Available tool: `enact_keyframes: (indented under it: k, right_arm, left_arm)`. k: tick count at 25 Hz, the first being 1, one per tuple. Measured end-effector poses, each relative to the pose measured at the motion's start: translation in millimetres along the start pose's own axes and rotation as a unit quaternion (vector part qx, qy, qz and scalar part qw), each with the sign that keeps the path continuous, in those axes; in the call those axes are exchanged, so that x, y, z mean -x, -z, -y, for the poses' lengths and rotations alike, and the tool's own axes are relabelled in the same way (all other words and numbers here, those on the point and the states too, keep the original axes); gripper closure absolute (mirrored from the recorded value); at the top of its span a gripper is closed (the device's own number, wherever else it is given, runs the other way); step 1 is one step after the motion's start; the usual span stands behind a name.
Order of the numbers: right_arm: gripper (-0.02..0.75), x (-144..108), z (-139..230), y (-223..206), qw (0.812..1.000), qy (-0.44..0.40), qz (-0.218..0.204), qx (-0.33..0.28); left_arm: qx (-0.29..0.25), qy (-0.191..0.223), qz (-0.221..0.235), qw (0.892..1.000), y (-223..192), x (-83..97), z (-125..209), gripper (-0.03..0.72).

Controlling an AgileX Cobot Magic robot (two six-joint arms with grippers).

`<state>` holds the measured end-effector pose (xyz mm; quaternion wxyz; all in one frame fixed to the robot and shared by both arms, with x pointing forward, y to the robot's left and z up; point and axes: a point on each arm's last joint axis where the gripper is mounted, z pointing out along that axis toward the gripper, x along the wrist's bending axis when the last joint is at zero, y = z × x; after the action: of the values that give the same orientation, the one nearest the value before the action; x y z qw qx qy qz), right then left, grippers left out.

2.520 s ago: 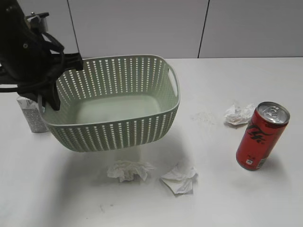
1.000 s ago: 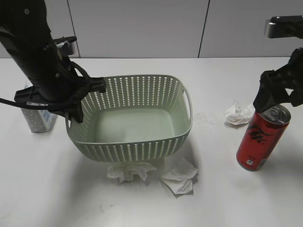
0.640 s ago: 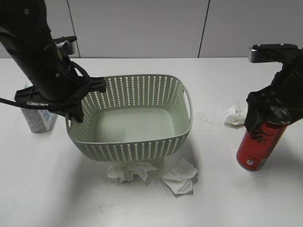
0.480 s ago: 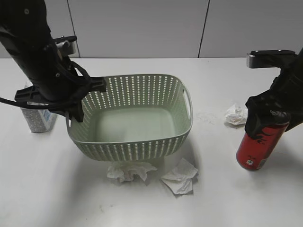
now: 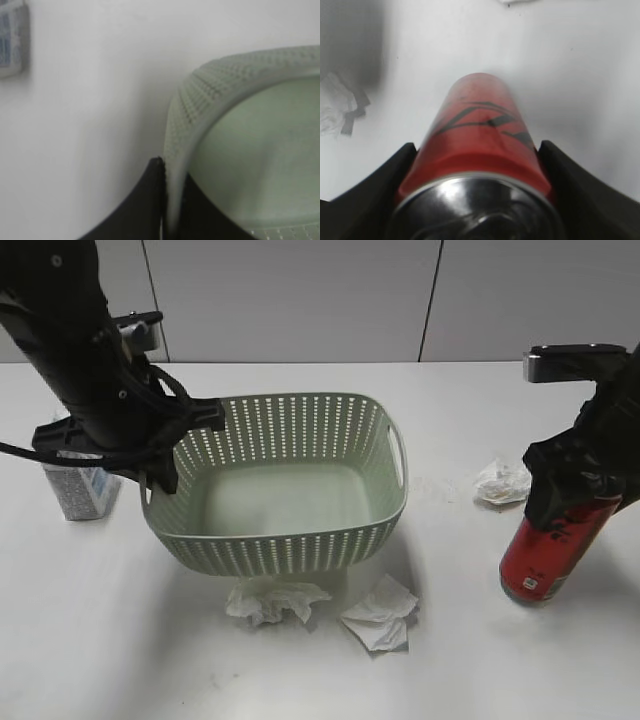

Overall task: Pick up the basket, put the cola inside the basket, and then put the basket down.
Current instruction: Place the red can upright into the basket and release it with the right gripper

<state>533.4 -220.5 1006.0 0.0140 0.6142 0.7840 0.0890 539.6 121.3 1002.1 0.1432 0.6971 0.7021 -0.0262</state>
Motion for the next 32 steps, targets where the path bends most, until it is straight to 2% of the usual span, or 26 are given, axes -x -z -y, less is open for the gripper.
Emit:
enact_keyframes:
  k: [4, 7, 12, 15, 19, 23, 28, 32]
  right_arm:
    - [0.202, -8, -15, 46, 0.996, 0.049, 0.037, 0.058]
    - [0.202, -26, -27, 80, 0.989, 0.095, 0.063, 0.095]
    - [0.202, -73, -42, 136, 0.97, 0.146, 0.041, 0.188]
    - [0.202, -99, -49, 155, 0.959, 0.173, 0.023, 0.222]
    - [0.202, -134, -65, 134, 0.957, 0.21, 0.011, 0.198]
    - [0.202, -160, -81, 76, 0.961, 0.241, 0.011, 0.132]
    - [0.202, -169, -94, 13, 0.964, 0.258, 0.023, 0.062]
    - [0.202, -170, -96, -3, 0.963, 0.266, 0.026, 0.046]
  left_arm:
    - [0.001, -0.003, 0.003, 1.0, 5, 9.1, -13, 0.688]
    - [-0.019, -0.005, -0.004, 1.0, 2, 15.2, -23, 0.688]
    - [-0.029, -0.006, -0.004, 1.0, 0, 24.5, -38, 0.688]
    - [-0.04, 0.0, 0.004, 0.999, -6, 28.4, -41, 0.688]
    - [-0.045, 0.002, 0.006, 0.999, -11, 30.1, -43, 0.688]
    - [-0.042, -0.001, 0.001, 0.999, -10, 29.4, -43, 0.688]
    - [-0.042, -0.003, -0.002, 0.999, -10, 28.8, -43, 0.688]
    - [-0.044, -0.011, -0.011, 0.999, -11, 27.2, -43, 0.688]
